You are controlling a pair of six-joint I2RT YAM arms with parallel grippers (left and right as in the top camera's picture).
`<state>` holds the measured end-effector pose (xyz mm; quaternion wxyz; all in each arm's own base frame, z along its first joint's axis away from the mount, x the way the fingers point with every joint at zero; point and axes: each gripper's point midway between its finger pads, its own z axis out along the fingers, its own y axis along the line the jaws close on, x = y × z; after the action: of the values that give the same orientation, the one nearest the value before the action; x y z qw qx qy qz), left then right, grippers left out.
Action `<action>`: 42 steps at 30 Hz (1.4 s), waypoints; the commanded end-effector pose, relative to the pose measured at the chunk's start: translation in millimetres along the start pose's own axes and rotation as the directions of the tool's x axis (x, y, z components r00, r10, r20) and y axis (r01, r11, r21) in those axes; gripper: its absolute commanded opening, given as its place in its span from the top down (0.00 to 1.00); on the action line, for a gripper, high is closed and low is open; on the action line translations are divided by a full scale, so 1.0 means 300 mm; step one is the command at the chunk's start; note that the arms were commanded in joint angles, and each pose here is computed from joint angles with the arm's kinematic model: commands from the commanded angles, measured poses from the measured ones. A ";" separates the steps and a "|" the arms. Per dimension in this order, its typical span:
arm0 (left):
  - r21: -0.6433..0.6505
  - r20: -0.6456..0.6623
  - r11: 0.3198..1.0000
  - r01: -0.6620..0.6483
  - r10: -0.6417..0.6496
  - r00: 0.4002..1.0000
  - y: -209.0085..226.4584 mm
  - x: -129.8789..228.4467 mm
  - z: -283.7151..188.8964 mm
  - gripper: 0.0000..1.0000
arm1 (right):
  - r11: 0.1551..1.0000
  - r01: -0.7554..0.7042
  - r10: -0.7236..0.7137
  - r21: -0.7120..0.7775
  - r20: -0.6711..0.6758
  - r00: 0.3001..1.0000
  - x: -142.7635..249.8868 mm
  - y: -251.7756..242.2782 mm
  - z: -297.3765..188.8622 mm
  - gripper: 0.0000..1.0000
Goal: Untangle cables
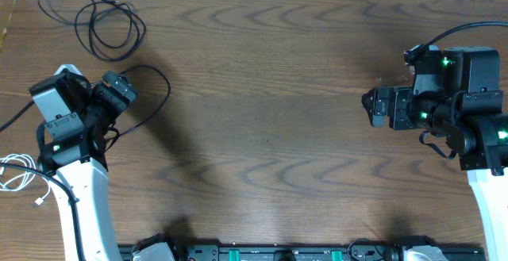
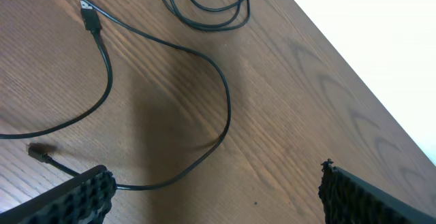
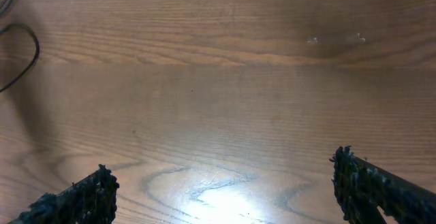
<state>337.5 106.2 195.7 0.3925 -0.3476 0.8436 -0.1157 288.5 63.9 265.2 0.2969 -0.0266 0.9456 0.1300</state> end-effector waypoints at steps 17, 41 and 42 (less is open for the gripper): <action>0.008 -0.008 1.000 -0.003 0.003 1.000 -0.006 0.003 0.004 0.02 | 0.999 0.048 -0.049 0.014 0.090 0.995 -0.072 0.008 -0.021 0.01; 0.008 -0.008 1.000 -0.003 0.003 1.000 -0.006 0.003 0.004 0.02 | 0.978 0.042 -0.099 0.204 0.278 0.955 -0.236 -0.086 -0.054 0.01; 0.007 -0.008 1.000 -0.002 0.002 1.000 -0.006 0.003 0.004 0.02 | 0.976 0.038 -0.102 0.215 0.296 0.950 -0.252 -0.092 -0.057 0.01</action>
<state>337.4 106.2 195.6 0.3921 -0.3477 0.8437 -0.1157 338.6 36.9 304.8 0.4250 -0.0100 0.9038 0.0487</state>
